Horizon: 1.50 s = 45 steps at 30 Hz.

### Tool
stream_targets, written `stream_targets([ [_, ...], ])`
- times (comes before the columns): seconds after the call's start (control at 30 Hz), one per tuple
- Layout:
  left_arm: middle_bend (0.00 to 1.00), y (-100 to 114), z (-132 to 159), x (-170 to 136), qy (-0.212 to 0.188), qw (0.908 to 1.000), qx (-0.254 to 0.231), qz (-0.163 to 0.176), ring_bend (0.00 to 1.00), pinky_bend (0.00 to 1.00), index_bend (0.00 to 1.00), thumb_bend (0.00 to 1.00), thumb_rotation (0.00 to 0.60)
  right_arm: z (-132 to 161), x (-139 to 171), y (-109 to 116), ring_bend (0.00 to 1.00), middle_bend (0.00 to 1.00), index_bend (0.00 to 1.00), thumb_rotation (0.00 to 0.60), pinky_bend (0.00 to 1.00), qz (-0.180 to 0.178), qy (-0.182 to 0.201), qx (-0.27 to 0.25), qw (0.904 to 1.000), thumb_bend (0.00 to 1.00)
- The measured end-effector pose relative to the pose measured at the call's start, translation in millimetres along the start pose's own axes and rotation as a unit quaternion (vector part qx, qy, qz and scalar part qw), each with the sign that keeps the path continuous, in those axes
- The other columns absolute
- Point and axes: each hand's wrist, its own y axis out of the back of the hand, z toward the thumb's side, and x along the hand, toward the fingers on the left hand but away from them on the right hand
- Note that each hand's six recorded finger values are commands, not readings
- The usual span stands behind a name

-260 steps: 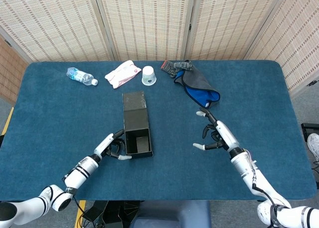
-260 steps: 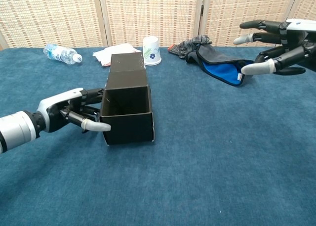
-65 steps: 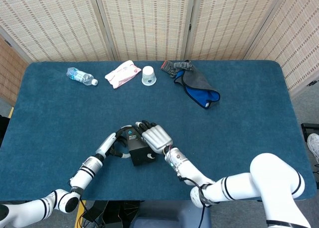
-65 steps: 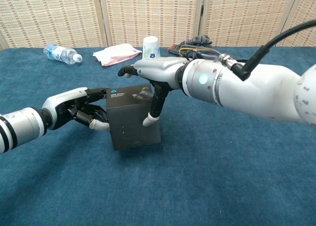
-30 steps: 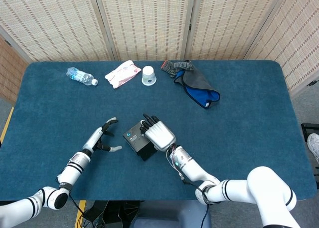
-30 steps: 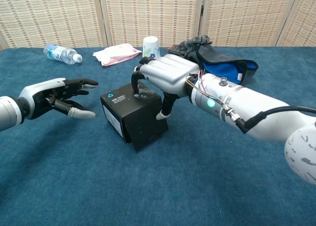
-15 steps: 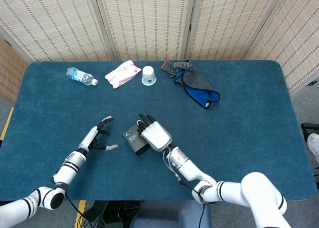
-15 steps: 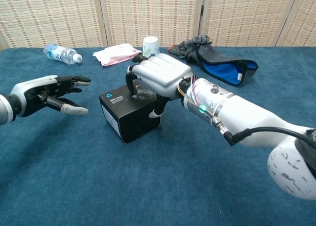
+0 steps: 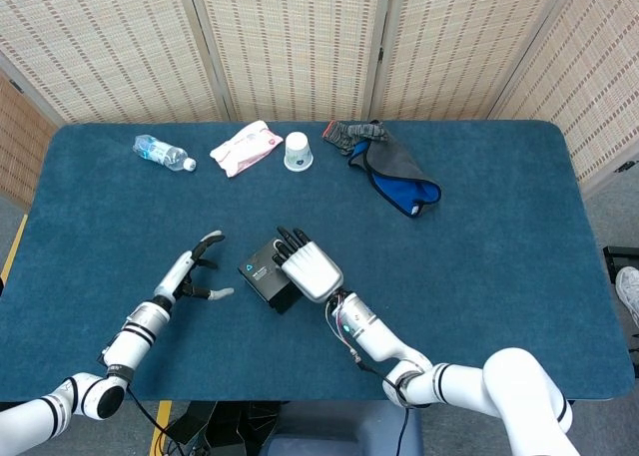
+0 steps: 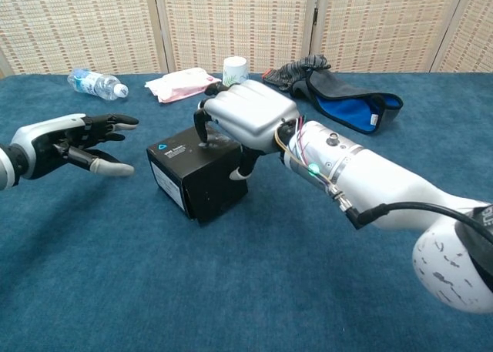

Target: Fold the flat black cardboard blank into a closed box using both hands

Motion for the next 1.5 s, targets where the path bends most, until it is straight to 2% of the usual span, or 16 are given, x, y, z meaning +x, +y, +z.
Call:
stream_targets([
  [0.1,0.0,1.6,1.6,-1.0,-0.003,1.0,0.003,0.002,0.0,0.27,0.1,0.15,0.6,-0.3,0.9,1.9,0.12,0.22,0.4,0.6,0.19,0.0,-0.001,-0.006,1.0,0.07],
  [0.23,0.0,6.1,6.1,-4.3,-0.012,0.9998,0.01,0.008,0.0,0.27,0.1,0.15,0.6,-2.2,4.5,9.6,0.1,0.14,0.14,0.6,0.19,-0.002,-0.004,-0.028,0.9996,0.05],
  [0.33,0.0,11.0,12.0,-8.7,-0.022,0.9994,0.023,0.012,0.0,0.27,0.1,0.15,0.6,-7.2,10.5,19.8,0.09,0.12,0.08,0.6,0.19,-0.001,-0.008,-0.053,0.9986,0.05],
  [0.47,0.0,19.8,19.9,-16.8,-0.035,0.9981,0.044,0.024,0.0,0.27,0.09,0.15,0.6,-23.0,25.4,39.2,0.09,0.12,0.07,0.6,0.2,-0.001,-0.021,-0.085,0.9961,0.05],
  [0.57,0.0,29.2,24.5,-24.9,-0.043,0.9963,0.063,0.04,0.0,0.27,0.09,0.15,0.6,-46.5,45.6,56.8,0.1,0.15,0.08,0.6,0.23,0.005,-0.045,-0.118,0.9919,0.06],
  [0.7,0.0,44.8,29.0,-39.7,-0.048,0.9924,0.088,0.072,0.0,0.27,0.09,0.15,0.6,-84.4,79.7,77.1,0.2,0.27,0.18,0.6,0.4,0.007,-0.091,-0.152,0.9842,0.13],
  [0.8,0.0,56.3,28.8,-51.0,-0.046,0.9884,0.108,0.096,0.01,0.27,0.09,0.15,0.6,-115.9,109.4,85.3,0.27,0.32,0.27,0.6,0.49,0.001,-0.135,-0.164,0.9771,0.18],
  [0.97,0.0,76.9,25.5,-81.1,-0.029,0.9746,0.172,0.14,0.01,0.27,0.1,0.15,0.6,-159.1,174.1,90.1,0.31,0.35,0.31,0.6,0.54,-0.009,-0.201,-0.168,0.965,0.21],
  [1.07,0.0,86.5,23.1,-104.9,-0.014,0.9625,0.214,0.167,0.01,0.27,0.1,0.15,0.6,-171.4,208.1,88.3,0.31,0.35,0.31,0.6,0.54,-0.001,-0.219,-0.171,0.9606,0.21],
  [1.2,0.0,95.4,18.0,-139.2,0.007,0.9448,0.259,0.2,0.01,0.27,0.1,0.15,0.6,-183.1,247.4,86.5,0.31,0.34,0.31,0.6,0.54,0.002,-0.246,-0.172,0.9538,0.21],
  [1.33,0.0,97.3,13.5,-172.2,0.024,0.9257,0.305,0.223,0.01,0.27,0.1,0.15,0.6,-187.0,274.9,83.4,0.31,0.32,0.31,0.6,0.53,0.011,-0.256,-0.182,0.9494,0.21],
  [1.5,0.0,93.9,10.3,-203.1,0.032,0.9115,0.327,0.247,0.01,0.27,0.1,0.15,0.6,-191.3,311.5,79.4,0.3,0.29,0.31,0.6,0.49,0.014,-0.274,-0.164,0.9476,0.22],
])
